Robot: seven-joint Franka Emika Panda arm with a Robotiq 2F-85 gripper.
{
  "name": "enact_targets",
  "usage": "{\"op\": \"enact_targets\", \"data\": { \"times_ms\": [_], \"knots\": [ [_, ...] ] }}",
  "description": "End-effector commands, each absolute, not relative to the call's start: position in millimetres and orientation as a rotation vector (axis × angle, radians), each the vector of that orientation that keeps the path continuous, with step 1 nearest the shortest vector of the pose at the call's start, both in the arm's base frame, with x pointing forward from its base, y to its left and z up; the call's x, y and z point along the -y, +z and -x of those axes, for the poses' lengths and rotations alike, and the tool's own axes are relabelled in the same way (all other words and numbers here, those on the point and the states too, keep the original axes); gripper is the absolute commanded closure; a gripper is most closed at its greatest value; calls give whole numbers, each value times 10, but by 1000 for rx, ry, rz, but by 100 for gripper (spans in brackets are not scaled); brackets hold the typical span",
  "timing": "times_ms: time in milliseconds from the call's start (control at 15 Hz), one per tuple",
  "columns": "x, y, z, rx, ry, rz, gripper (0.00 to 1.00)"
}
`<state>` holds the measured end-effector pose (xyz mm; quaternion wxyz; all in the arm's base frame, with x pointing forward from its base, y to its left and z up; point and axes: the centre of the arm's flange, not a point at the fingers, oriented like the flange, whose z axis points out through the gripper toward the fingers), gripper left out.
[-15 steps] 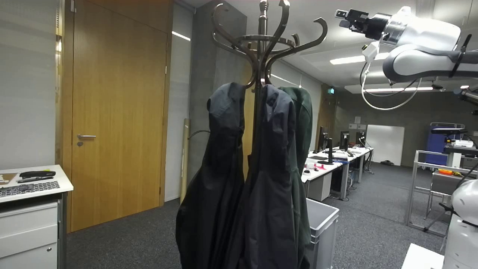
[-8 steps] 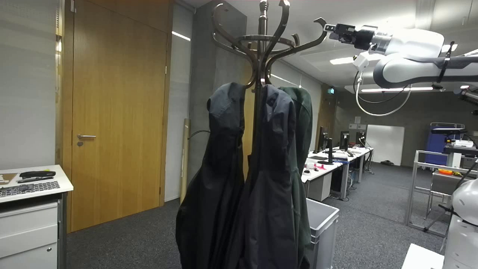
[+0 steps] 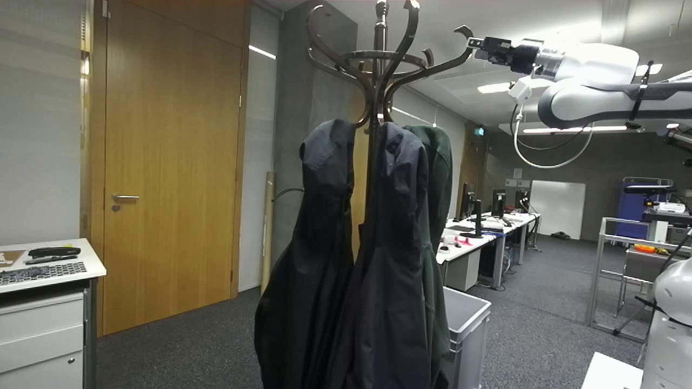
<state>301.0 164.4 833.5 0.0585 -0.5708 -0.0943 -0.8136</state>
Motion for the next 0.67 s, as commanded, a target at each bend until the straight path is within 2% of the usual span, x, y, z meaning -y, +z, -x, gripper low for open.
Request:
{"op": "enact_targets", "data": {
  "times_ms": [0, 600],
  "knots": [
    [-1547, 8256, -3174, 304, -2519, 1722, 0],
    [-1272, 8328, -3212, 251, -2563, 1731, 0]
  ]
}}
